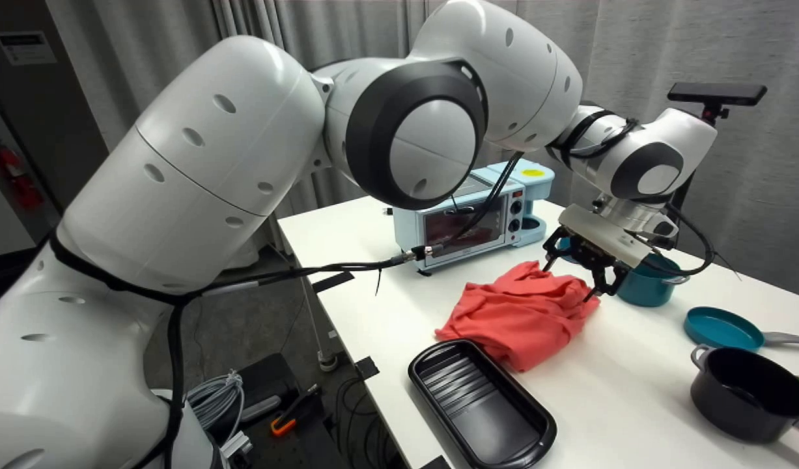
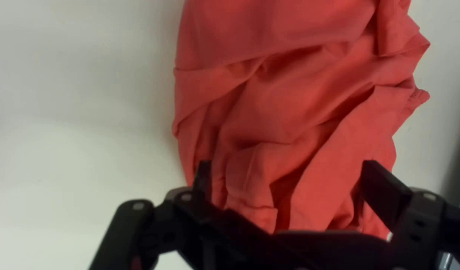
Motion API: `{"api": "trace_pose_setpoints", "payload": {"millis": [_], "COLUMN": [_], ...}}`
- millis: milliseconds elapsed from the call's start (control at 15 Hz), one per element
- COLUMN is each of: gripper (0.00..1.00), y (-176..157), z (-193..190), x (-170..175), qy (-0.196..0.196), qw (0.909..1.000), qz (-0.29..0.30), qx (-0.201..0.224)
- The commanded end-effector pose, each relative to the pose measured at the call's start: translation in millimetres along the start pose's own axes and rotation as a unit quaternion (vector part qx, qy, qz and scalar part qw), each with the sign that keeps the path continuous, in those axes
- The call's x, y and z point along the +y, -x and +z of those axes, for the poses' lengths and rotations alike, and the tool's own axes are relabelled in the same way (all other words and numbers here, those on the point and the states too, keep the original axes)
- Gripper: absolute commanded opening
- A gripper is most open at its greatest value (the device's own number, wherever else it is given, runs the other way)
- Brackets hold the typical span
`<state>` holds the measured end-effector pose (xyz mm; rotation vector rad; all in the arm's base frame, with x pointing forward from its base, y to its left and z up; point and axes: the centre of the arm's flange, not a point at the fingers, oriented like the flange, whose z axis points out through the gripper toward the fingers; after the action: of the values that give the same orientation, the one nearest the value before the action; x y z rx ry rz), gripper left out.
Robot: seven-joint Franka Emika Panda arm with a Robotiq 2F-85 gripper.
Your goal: Fold the sweatshirt twice
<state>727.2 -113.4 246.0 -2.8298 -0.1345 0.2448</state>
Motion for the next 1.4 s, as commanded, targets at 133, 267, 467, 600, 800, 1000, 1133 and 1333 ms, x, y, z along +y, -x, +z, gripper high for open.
{"api": "trace_pose_setpoints", "payload": {"millis": [133, 267, 467, 600, 800, 1000, 1133, 1333], "gripper": [1.0, 0.92, 0.89, 0.92, 1.0, 1.0, 1.0, 1.0], "y": [3, 1, 1, -1, -1, 1, 2, 6], "z": [62, 77, 79, 74, 65, 57, 53, 50], "x": [10, 2, -14, -21, -27, -30, -31, -34], "qy": [0.008, 0.011, 0.02, 0.024, 0.035, 0.049, 0.057, 0.066], "qw": [0.9971, 0.9945, 0.9884, 0.9852, 0.9824, 0.9802, 0.9792, 0.9772], "qz": [-0.071, -0.099, -0.14, -0.156, -0.166, -0.174, -0.177, -0.187], "qx": [0.023, 0.035, 0.055, 0.067, 0.078, 0.081, 0.081, 0.076]}}
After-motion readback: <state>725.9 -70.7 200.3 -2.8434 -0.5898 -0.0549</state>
